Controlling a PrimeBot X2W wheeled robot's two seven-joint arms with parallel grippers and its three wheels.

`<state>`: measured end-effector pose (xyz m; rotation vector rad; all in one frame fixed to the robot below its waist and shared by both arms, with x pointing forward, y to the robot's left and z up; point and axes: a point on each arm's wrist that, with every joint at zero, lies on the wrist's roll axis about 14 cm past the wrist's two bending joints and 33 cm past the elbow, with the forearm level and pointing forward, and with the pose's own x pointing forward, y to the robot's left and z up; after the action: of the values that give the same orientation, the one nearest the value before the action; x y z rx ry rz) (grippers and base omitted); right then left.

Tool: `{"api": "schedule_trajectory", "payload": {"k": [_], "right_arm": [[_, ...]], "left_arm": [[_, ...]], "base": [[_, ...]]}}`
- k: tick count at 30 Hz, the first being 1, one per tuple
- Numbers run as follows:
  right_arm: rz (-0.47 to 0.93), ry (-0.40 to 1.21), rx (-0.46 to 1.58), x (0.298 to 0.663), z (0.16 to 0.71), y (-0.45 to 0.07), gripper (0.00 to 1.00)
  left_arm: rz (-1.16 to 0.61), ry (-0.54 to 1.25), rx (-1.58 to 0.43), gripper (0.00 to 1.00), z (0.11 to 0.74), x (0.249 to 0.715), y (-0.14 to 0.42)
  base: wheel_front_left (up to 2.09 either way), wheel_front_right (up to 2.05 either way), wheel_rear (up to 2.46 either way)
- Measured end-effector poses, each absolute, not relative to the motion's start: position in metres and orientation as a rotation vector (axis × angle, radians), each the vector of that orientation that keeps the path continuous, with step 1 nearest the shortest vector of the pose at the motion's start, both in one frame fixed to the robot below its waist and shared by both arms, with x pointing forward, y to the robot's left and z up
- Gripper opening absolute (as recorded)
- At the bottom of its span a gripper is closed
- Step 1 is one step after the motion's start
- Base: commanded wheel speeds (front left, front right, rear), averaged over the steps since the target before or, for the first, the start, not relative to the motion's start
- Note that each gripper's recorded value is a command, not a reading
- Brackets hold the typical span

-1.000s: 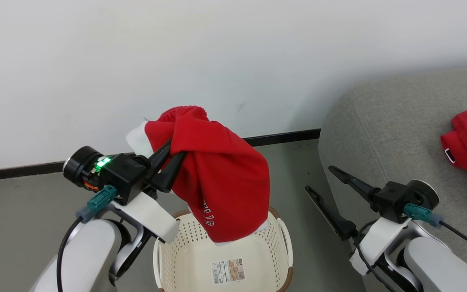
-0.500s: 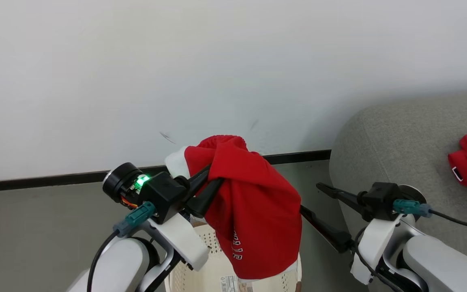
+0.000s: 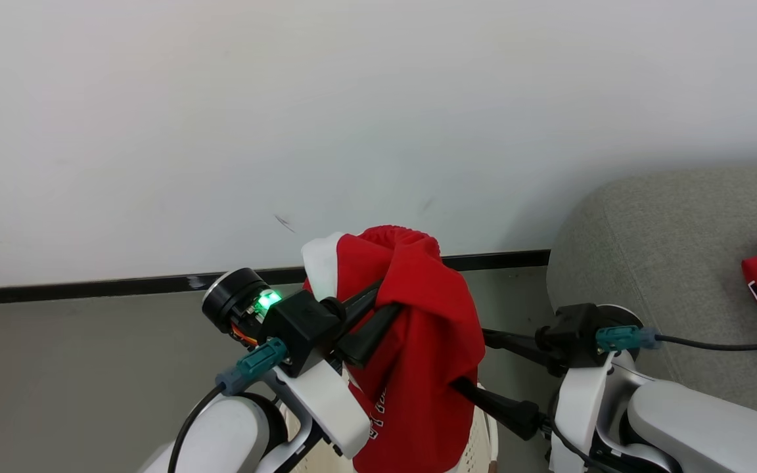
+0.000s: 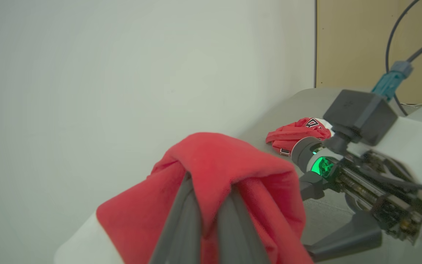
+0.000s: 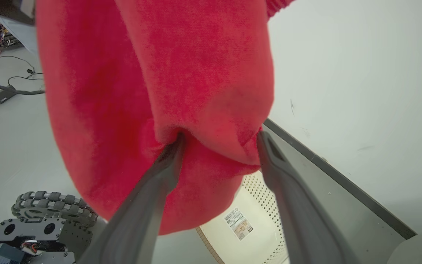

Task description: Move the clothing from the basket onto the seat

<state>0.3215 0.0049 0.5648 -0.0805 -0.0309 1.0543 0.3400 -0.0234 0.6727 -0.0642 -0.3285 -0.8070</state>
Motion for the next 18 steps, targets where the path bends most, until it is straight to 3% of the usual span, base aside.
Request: {"api": "schedule_trajectory", "payload": {"k": [9, 11, 14, 18], "right_arm": [[1.134, -0.052, -0.120, 0.319, 0.576, 0.018, 1.00], [1.149, -0.046, -0.127, 0.317, 0.574, 0.021, 0.49], [1.157, -0.056, -0.130, 0.318, 0.576, 0.024, 0.32], [1.151, -0.079, -0.128, 0.324, 0.581, 0.026, 0.00]], "left_arm": [[-0.824, -0.332, -0.074, 0.00, 0.676, 0.335, -0.027], [-0.828, -0.323, -0.083, 0.00, 0.675, 0.335, -0.029], [-0.830, -0.315, -0.095, 0.00, 0.673, 0.334, -0.030], [-0.831, -0.299, -0.110, 0.00, 0.671, 0.335, -0.030]], "base": [[0.00, 0.00, 0.00], [0.00, 0.00, 0.00], [0.00, 0.00, 0.00], [0.00, 0.00, 0.00]]}}
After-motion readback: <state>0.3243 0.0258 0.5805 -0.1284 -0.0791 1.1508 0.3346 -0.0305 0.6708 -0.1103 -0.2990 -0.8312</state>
